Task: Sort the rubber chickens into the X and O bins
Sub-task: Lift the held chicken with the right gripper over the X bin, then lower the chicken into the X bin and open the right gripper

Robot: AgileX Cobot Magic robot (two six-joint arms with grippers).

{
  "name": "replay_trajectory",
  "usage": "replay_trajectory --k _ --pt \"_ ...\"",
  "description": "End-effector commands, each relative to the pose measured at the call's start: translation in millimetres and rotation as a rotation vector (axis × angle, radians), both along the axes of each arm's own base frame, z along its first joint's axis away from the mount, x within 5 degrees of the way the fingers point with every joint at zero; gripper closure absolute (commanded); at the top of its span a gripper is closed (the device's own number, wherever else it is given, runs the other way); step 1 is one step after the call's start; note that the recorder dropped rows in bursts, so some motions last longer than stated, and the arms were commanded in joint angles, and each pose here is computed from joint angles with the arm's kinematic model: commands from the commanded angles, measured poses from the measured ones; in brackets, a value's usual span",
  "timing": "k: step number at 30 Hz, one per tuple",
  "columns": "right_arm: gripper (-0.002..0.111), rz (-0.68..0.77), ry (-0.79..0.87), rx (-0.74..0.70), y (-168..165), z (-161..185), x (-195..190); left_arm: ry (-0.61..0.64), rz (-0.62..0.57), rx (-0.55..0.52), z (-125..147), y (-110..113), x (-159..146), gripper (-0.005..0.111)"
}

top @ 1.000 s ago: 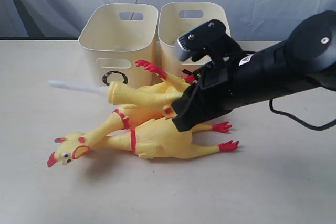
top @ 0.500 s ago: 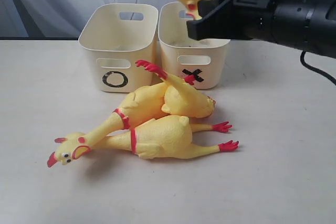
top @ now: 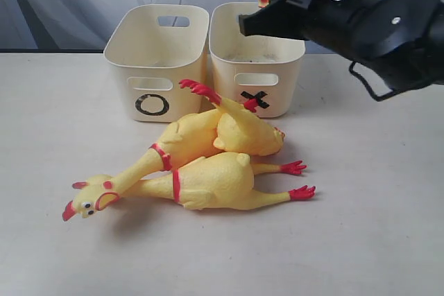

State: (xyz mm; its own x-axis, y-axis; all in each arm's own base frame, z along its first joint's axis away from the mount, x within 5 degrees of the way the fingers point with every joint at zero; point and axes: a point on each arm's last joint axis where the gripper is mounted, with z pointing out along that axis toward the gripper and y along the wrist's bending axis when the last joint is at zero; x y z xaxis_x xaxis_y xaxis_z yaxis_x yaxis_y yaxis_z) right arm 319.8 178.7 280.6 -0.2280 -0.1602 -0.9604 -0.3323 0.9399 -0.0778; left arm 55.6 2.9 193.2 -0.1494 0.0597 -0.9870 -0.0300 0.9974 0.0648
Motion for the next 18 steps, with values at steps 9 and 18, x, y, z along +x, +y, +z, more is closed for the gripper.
replay_trajectory --k 9,18 --pt "0.109 -0.292 0.182 0.236 -2.5 -52.9 83.4 -0.005 -0.002 0.005 -0.9 -0.1 -0.2 0.107" --pt "0.109 -0.267 0.228 0.183 -3.0 -76.8 91.3 -0.005 -0.002 0.005 -0.9 -0.1 -0.2 0.107"
